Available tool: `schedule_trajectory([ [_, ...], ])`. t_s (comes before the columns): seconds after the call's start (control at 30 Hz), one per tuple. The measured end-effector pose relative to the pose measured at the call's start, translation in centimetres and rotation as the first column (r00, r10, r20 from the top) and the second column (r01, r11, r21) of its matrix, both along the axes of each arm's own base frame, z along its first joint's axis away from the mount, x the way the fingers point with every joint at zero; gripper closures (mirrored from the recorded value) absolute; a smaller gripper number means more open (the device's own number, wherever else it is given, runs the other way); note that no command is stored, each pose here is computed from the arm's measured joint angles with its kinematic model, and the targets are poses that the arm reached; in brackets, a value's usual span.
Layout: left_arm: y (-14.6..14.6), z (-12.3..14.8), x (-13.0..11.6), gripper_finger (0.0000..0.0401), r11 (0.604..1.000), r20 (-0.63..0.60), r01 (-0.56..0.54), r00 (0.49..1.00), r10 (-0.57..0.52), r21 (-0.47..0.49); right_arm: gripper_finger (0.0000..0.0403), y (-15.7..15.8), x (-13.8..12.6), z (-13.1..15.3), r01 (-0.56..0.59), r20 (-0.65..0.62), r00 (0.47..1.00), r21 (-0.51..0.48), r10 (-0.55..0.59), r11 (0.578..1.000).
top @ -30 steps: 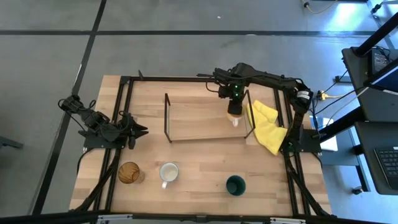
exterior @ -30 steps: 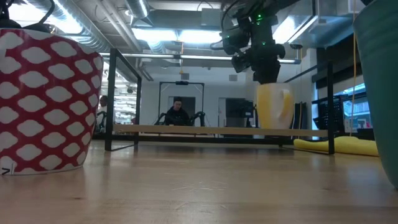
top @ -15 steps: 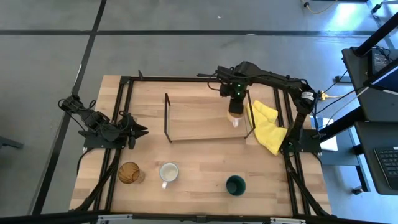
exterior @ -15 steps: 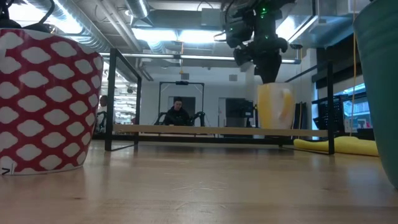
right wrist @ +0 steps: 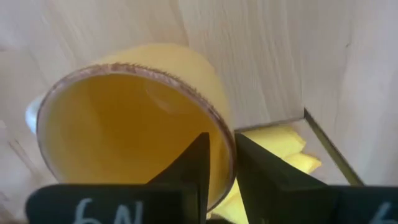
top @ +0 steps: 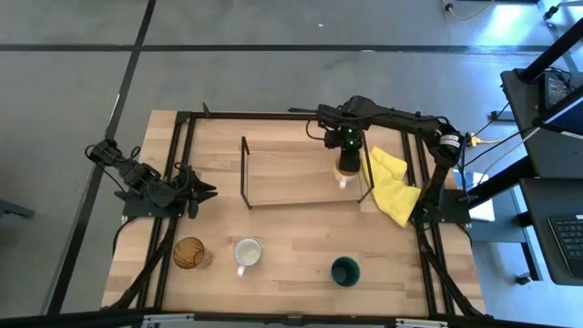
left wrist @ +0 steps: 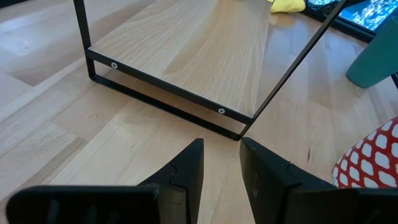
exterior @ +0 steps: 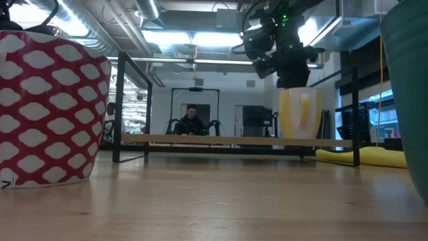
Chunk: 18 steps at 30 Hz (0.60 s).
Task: Stack small to large cups/mugs on shelf
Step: Put the yellow cup on the shelf
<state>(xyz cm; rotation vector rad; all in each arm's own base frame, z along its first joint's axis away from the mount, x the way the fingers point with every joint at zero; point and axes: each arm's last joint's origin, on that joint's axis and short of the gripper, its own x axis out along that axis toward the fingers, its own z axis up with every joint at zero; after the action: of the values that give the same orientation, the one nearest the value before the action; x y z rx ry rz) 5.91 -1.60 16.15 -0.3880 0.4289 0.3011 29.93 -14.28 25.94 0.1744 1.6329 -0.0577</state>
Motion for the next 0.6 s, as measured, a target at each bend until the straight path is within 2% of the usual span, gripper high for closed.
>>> schedule_trajectory([
  [0.6, 0.0, 0.0, 0.0, 0.0303, 1.000, 0.000, 0.000, 1.000, 0.000, 0.000, 0.0331, 1.2, 0.6, 0.4, -0.082, 0.033, 0.996, -0.023, 0.083, 0.996],
])
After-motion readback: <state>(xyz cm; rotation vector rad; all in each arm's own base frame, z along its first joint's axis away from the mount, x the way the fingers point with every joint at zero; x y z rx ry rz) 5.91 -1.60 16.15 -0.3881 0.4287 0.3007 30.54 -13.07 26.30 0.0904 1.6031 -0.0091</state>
